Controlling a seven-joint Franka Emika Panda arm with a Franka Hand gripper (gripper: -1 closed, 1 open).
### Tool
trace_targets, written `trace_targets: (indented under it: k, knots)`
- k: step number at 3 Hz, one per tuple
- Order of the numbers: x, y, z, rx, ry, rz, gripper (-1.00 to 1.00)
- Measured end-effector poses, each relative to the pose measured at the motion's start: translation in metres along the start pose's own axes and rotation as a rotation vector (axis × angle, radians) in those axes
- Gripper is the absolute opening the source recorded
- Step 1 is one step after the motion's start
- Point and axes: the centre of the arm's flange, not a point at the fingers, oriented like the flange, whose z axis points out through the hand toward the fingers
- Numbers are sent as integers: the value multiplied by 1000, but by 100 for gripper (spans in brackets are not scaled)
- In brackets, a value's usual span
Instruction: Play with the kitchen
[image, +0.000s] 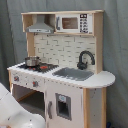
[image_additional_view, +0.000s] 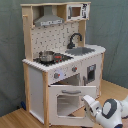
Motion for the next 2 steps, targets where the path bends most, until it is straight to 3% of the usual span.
trace_targets:
  k: [1, 2]
  knots:
    - [-4, 7, 51, -23, -92, 11, 100]
    - [-8, 29, 116, -79, -187, 43, 100]
